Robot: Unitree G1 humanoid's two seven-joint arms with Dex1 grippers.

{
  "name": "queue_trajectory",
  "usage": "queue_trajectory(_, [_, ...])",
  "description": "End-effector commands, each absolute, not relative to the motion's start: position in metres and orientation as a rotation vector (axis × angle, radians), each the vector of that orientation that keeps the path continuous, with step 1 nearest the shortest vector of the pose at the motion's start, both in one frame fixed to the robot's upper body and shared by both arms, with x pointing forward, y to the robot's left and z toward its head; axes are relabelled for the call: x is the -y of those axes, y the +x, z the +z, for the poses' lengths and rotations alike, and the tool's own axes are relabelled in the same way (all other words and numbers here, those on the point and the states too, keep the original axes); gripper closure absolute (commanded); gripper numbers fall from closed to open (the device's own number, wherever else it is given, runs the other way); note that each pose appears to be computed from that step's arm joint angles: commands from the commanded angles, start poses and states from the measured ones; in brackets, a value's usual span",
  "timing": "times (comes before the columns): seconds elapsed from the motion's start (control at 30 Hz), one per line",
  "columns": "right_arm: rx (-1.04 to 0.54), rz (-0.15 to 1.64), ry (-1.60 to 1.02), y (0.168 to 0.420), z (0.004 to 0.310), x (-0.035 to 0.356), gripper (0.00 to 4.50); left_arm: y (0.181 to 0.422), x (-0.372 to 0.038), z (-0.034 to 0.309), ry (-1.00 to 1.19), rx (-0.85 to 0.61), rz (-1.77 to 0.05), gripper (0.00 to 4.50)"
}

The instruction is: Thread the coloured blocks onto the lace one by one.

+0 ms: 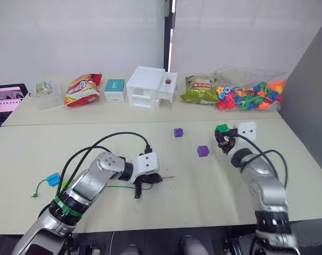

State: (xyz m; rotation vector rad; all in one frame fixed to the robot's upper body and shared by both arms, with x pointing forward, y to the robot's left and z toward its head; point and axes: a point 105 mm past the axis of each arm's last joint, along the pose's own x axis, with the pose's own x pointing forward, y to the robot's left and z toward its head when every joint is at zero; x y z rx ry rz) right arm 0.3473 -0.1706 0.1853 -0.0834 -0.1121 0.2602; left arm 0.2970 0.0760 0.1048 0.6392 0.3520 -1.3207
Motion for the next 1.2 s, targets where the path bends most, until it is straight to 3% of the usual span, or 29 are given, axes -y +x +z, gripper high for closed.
queue_trajectory(0.03, [0.15,0.428,-0.079,0.307,0.21,0.124,3.34,0.301,-0.08,0.116,0.645,-0.314,-1.304,4.5])
queue_trajectory(0.13, [0.066,0.502,-0.084,0.28,0.197,0.096,3.34,0.303,-0.082,0.117,0.643,-0.316,-1.301,4.5])
queue_trajectory(0.33, [-0.22,0.542,-0.106,0.246,0.126,0.073,3.34,0.304,-0.083,0.123,0.633,-0.312,-1.299,4.5])
queue_trajectory(0.57, [-0.334,0.439,-0.101,0.256,0.077,0.084,3.34,0.304,-0.085,0.124,0.639,-0.315,-1.298,4.5])
queue_trajectory(0.73, [-0.343,0.437,-0.027,0.253,0.07,0.081,3.34,0.303,-0.086,0.125,0.641,-0.317,-1.294,4.5])
queue_trajectory(0.8, [-0.326,0.44,-0.012,0.25,0.074,0.083,2.3,0.304,-0.088,0.125,0.641,-0.318,-1.289,4.5])
queue_trajectory(0.97, [-0.202,0.624,-0.074,0.242,0.115,0.085,0.49,0.303,-0.089,0.124,0.636,-0.319,-1.279,4.5])
queue_trajectory(1.03, [-0.165,0.695,-0.119,0.243,0.13,0.088,0.02,0.303,-0.09,0.124,0.634,-0.318,-1.277,4.5])
queue_trajectory(1.2, [-0.193,1.142,-0.279,0.228,0.157,0.082,0.02,0.291,-0.104,0.125,0.66,-0.349,-1.304,4.5])
